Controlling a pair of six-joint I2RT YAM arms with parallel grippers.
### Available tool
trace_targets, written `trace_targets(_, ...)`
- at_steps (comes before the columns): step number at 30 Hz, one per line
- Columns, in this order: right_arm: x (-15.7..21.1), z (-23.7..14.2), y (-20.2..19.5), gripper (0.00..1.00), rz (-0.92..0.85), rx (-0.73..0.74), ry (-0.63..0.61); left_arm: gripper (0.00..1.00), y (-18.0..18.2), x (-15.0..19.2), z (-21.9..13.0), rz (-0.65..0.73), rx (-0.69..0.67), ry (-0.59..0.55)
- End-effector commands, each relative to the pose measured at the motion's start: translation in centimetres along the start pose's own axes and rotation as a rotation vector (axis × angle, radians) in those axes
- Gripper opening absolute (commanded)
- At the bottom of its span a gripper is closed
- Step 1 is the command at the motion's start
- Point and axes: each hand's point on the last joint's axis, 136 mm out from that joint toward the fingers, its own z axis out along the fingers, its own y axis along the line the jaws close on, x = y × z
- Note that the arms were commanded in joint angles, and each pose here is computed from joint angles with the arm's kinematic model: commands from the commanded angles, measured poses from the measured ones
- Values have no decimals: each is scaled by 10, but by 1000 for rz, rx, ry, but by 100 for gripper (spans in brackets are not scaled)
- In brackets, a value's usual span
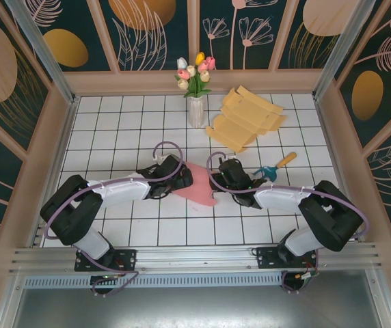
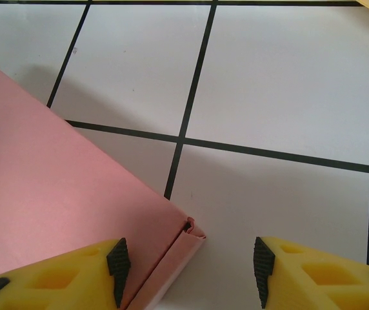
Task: Fold the paper box
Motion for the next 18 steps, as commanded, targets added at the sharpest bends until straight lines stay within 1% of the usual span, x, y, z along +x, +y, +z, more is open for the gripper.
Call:
trace_targets(1, 16, 6, -6, 57, -27, 12, 53, 87, -3, 7, 0, 17, 29, 22)
trace_targets(4, 16, 5, -6, 57, -29, 13, 52, 88, -4, 8, -2, 35, 17, 18)
trace_targets(8, 16, 5, -7, 57, -30, 16, 52, 93, 19, -10, -11, 76, -150, -72)
trace_targets(11, 15, 5, -7, 57, -30, 15, 50, 99, 31, -20, -18, 98, -228, -118)
trace_targets(13, 15, 5, -6, 57, -30, 14, 50, 99, 36, -27, -23, 102, -267, -150)
trace_targets(15, 16, 5, -7, 57, -31, 14, 52, 98, 31, -29, -25, 95, -243, -157)
trace_targets(18, 17, 6, -7, 57, -32, 18, 55, 96, 12, -22, -24, 80, -132, -119)
